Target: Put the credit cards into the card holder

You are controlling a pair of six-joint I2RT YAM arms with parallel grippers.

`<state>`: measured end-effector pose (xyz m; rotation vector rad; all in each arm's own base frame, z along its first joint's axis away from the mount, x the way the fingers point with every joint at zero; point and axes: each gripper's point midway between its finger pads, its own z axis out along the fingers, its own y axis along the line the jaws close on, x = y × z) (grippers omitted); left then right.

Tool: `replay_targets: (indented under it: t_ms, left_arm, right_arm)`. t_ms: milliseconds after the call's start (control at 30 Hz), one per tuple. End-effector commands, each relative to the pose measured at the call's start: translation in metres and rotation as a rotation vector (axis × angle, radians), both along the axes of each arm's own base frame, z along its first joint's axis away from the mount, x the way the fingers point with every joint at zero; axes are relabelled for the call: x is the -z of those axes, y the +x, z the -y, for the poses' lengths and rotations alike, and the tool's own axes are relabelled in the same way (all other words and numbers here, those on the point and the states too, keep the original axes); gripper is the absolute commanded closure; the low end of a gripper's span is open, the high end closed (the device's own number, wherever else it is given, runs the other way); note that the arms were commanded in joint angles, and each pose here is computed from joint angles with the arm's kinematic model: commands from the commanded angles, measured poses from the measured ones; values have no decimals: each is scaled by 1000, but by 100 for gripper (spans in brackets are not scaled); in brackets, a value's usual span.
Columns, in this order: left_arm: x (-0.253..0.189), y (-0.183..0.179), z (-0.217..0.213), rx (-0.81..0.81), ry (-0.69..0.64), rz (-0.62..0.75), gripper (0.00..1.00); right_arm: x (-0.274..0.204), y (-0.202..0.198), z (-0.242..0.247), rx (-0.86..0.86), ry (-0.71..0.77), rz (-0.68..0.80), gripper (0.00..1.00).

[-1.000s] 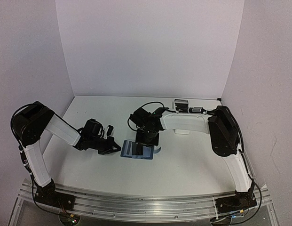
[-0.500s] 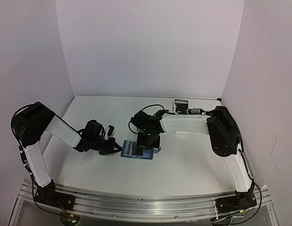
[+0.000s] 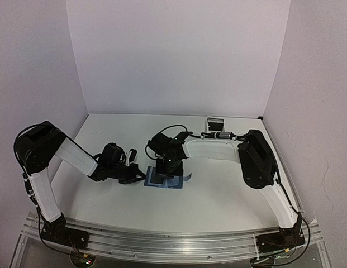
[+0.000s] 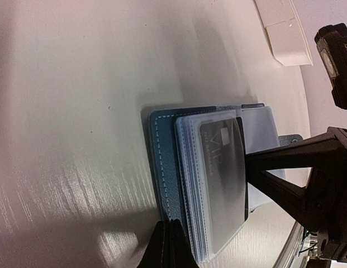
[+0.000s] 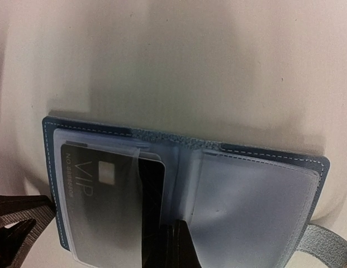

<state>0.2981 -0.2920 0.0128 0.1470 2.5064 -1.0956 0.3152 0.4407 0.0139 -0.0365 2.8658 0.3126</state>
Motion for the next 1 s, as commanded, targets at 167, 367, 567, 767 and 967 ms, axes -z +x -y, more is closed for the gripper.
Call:
replay_targets:
  t_ms: [167, 367, 567, 767, 967]
  left_arm:
    - [11, -7, 4, 99, 73, 84, 100]
    - [4, -8, 0, 133, 109, 66, 100]
    - [-21, -3, -3, 145, 104, 93, 100]
    - [-46, 5, 2, 170, 104, 141, 100]
    - [-58, 6, -7, 181, 121, 177, 88]
  right_arm:
    - [-26, -11, -64, -260, 172, 111, 100]
    - [-65, -3, -34, -181, 135, 202, 99]
    - [-136, 19, -26, -172, 195, 333, 67]
    - [-141, 17, 40, 32, 152, 299, 39]
    - [-85, 1, 101, 155, 57, 168, 20]
